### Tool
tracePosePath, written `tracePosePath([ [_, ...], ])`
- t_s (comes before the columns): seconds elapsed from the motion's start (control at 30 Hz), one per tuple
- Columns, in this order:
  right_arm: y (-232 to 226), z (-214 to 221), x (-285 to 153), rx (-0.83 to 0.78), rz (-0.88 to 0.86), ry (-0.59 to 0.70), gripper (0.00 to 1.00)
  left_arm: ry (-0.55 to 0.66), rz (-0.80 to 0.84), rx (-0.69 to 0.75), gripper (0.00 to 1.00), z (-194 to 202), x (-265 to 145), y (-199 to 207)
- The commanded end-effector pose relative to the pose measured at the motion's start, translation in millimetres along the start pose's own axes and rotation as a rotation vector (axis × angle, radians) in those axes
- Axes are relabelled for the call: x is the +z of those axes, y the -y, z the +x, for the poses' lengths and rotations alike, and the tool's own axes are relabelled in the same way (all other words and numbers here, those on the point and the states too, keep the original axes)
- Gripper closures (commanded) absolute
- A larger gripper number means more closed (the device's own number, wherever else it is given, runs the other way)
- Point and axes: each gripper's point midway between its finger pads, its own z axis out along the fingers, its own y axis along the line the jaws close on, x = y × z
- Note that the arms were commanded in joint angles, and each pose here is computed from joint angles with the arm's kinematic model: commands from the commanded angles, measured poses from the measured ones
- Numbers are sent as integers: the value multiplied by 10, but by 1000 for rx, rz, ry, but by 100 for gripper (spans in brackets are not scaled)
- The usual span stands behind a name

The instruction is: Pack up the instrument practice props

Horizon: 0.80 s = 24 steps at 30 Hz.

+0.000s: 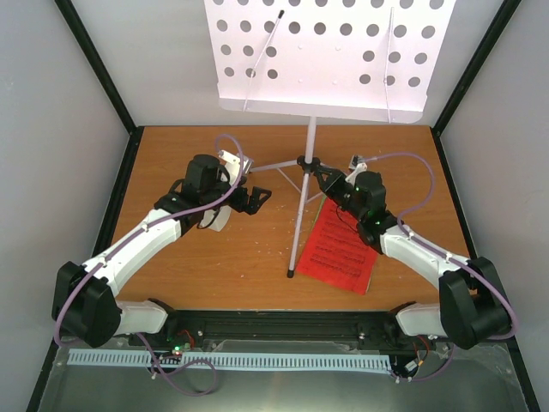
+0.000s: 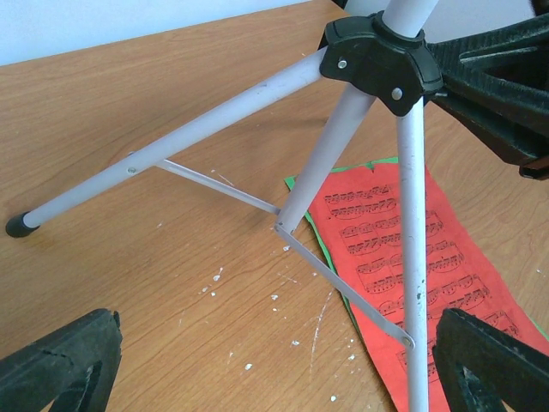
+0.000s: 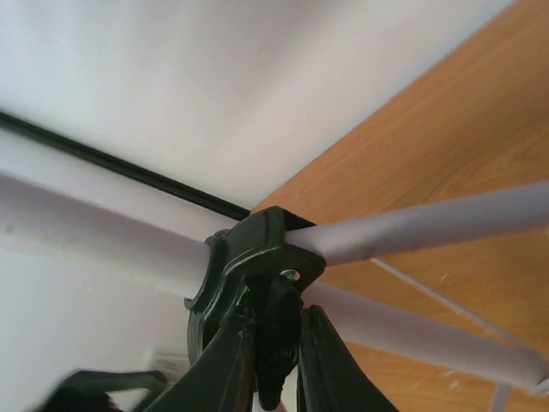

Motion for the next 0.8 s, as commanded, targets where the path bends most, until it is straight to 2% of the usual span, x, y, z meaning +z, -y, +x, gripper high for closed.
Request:
tracePosePath([
  [0.0, 153, -140, -31, -393, 52, 100, 97, -3, -7, 19, 1, 1, 34, -25],
  [0.33, 215, -90, 84, -1147, 78, 67, 92, -11, 8, 14, 0, 21, 60, -10],
  [0.43, 227, -57, 119, -1368, 80, 57, 97, -12, 10, 13, 0, 23, 60, -5],
  [0.67, 278, -91, 146, -1786, 138, 76, 97, -7, 16, 15, 1, 12, 45, 12],
  [0.77, 228, -129, 162, -1912, 156, 83, 95, -5, 17, 18, 1, 6, 34, 17],
])
